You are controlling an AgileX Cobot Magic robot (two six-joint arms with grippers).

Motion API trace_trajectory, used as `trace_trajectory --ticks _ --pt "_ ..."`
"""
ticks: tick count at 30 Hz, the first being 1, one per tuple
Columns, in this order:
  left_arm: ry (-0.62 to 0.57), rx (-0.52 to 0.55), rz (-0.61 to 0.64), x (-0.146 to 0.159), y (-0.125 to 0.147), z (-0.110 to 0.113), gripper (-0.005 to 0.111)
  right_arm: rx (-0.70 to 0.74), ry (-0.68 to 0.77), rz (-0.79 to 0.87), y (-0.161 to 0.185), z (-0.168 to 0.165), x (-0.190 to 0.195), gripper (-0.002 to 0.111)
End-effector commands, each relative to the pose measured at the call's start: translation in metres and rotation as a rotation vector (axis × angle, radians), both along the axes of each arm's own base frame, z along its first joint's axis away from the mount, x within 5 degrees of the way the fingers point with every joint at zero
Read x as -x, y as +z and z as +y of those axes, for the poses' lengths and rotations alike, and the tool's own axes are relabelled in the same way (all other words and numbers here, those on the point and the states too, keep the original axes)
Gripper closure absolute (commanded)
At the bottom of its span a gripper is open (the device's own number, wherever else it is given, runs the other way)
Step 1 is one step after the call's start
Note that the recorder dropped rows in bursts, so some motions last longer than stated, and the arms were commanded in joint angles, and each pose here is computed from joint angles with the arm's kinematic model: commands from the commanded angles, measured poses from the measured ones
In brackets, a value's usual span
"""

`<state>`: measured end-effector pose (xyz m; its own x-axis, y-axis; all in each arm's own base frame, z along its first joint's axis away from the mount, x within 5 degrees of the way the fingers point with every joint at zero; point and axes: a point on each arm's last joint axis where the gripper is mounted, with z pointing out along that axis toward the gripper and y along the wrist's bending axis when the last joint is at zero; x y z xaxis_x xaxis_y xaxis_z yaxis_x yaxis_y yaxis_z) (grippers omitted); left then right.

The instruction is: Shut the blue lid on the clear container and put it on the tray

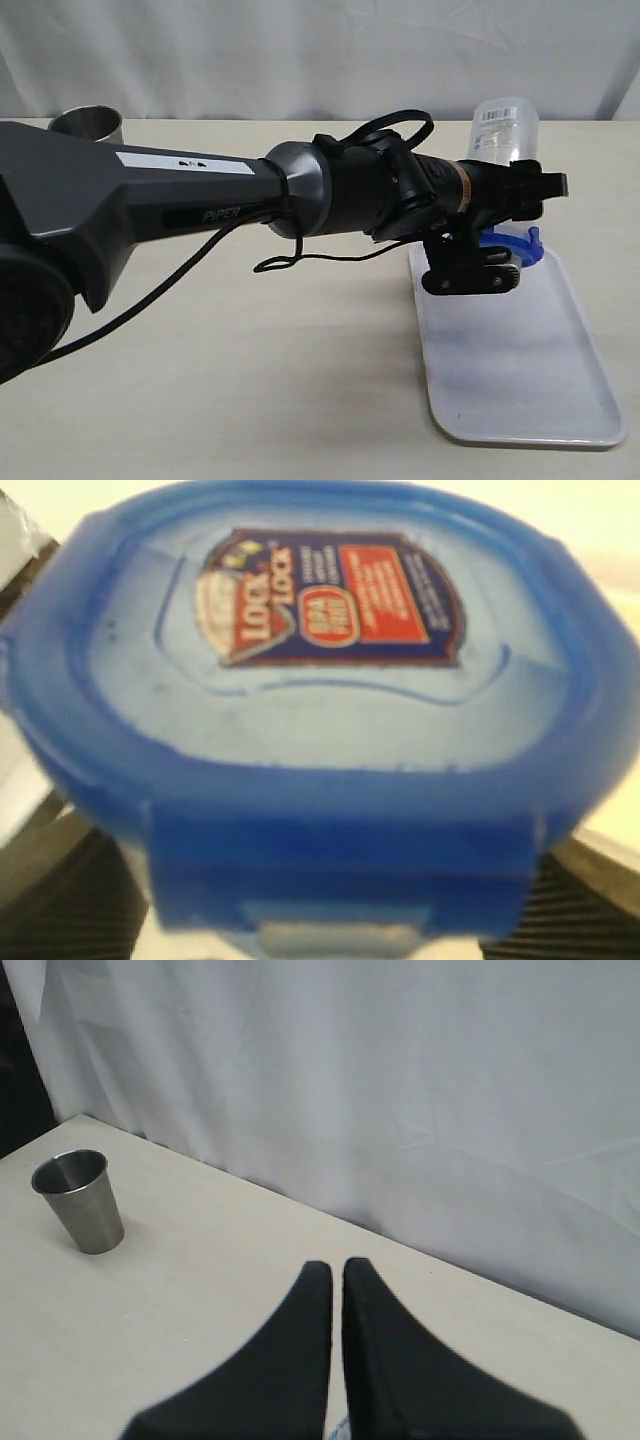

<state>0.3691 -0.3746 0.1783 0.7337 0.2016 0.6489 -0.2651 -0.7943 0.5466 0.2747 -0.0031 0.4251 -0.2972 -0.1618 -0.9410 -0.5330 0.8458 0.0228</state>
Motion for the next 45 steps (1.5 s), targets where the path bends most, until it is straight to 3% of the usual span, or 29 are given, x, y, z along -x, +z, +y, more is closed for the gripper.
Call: trace_trajectory --ticks 1,11,17,21,26,29,33,42,45 --pt "0.17 0.198 0.195 0.0 0.007 0.002 0.107 0.016 0.005 -0.003 0.001 -0.001 0.002 0.104" --pt "0.586 0.751 0.869 0.011 0.005 -0.007 0.107 0.013 0.015 0.006 0.0 0.0 0.002 0.104" --pt "0.739 0.905 1.276 0.018 0.005 -0.008 0.107 0.013 0.019 0.007 0.0 0.001 0.003 0.104" --pt "0.763 0.908 1.578 0.016 0.009 0.004 0.107 0.01 0.019 0.011 0.0 0.001 0.003 0.104" --pt "0.606 0.981 1.866 -0.002 0.027 0.031 0.107 0.008 0.021 0.015 0.0 0.001 0.003 0.104" --pt "0.545 1.047 1.955 -0.014 0.031 0.046 0.107 0.006 0.022 0.019 -0.001 0.001 0.002 0.104" --pt "0.555 1.098 1.992 -0.026 0.016 0.054 0.107 0.003 0.021 0.023 -0.002 0.001 0.002 0.104" --pt "0.538 1.004 2.003 -0.025 -0.032 0.051 0.107 -0.006 0.019 0.04 -0.007 0.0 -0.002 0.104" --pt "0.54 0.931 1.946 -0.023 -0.046 0.052 0.107 -0.006 0.019 0.04 -0.007 0.0 -0.002 0.104"
